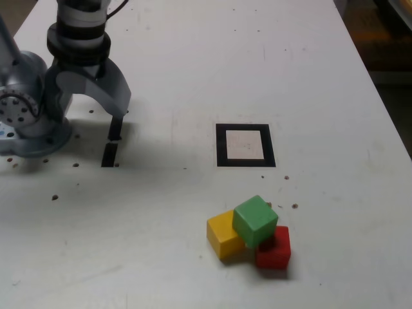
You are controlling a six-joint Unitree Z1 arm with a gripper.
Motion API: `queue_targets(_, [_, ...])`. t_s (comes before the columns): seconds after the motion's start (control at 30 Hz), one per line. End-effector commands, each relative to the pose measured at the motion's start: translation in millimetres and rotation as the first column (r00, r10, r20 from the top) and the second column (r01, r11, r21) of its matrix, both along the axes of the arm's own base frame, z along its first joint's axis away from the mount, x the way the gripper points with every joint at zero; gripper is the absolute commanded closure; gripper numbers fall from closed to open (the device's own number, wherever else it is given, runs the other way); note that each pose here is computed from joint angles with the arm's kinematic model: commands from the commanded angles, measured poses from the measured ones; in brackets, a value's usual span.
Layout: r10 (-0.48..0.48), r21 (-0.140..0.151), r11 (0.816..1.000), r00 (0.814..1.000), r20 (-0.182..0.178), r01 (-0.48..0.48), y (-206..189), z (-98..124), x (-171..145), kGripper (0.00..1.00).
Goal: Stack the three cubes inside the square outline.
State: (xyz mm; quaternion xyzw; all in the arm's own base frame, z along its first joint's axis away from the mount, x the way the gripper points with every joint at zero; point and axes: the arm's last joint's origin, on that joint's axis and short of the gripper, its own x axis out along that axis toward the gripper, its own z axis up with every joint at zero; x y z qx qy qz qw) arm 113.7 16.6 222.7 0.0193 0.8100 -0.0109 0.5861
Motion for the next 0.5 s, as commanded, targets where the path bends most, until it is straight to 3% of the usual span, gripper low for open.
queue_targets(0.0, [-0.001, -0.001, 1.0, 1.0, -0.013, 0.001, 0, -2, -1, 0.01])
queue_targets(0.27, [-0.005, 0.009, 1.0, 1.0, 0.002, 0.005, 1, 5, 5, 0.01])
queue_targets(0.47, [-0.04, 0.025, 0.999, 0.998, 0.04, 0.039, -4, 42, 24, 0.01])
